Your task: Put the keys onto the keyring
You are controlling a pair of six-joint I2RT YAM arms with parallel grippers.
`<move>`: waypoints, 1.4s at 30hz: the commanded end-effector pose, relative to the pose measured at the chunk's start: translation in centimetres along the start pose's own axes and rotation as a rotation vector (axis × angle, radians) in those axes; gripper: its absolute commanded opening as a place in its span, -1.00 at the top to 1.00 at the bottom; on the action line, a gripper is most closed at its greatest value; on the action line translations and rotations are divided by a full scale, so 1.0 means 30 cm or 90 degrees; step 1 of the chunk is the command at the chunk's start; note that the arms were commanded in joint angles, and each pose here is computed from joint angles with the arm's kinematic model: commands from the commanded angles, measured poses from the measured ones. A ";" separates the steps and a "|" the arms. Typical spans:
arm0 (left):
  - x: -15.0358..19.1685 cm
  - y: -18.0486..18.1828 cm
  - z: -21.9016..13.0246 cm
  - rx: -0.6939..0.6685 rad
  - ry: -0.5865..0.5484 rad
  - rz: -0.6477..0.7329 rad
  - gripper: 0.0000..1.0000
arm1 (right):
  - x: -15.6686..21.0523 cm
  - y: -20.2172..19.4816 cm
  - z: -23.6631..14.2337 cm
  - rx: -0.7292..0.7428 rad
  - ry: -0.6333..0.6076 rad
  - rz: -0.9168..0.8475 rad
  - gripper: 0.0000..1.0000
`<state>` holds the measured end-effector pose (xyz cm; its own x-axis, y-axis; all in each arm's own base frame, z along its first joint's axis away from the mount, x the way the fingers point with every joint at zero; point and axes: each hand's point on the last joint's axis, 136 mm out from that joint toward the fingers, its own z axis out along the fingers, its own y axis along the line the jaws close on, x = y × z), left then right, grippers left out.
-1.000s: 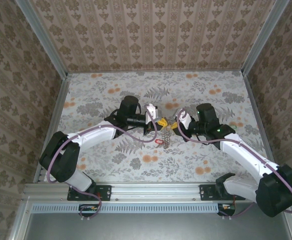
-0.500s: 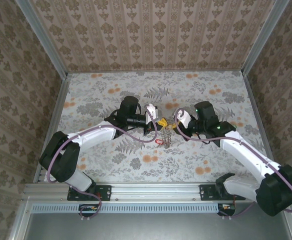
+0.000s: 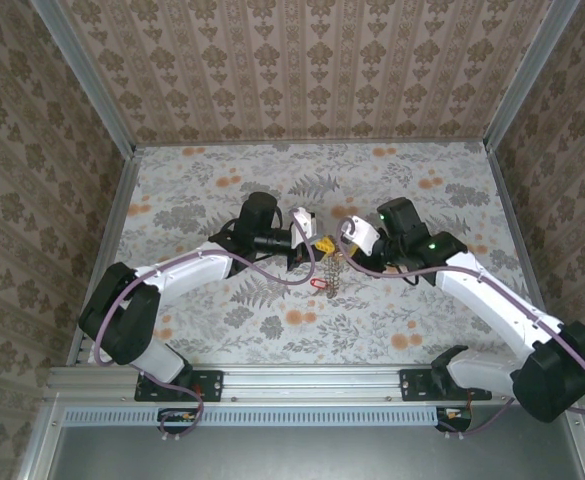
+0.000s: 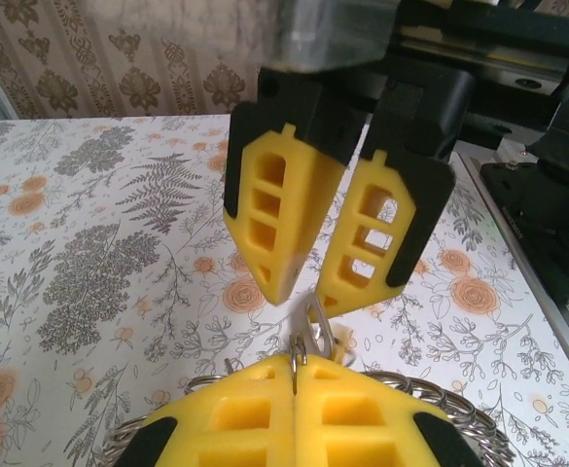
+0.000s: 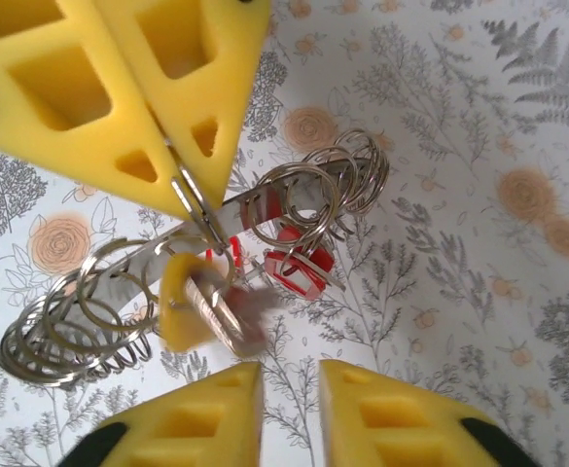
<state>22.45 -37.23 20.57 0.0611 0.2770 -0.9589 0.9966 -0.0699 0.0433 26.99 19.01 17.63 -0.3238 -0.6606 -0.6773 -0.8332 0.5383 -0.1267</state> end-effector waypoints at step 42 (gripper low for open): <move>-0.121 -0.044 -0.028 0.044 -0.055 0.040 1.00 | -0.118 0.033 0.008 -0.093 -0.158 -0.082 0.64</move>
<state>21.91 -37.18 20.67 0.0548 0.2689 -0.9616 0.9947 -0.0985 0.0291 27.05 22.04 20.06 -0.1166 -0.5522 -0.8255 -0.9194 0.3743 -0.1205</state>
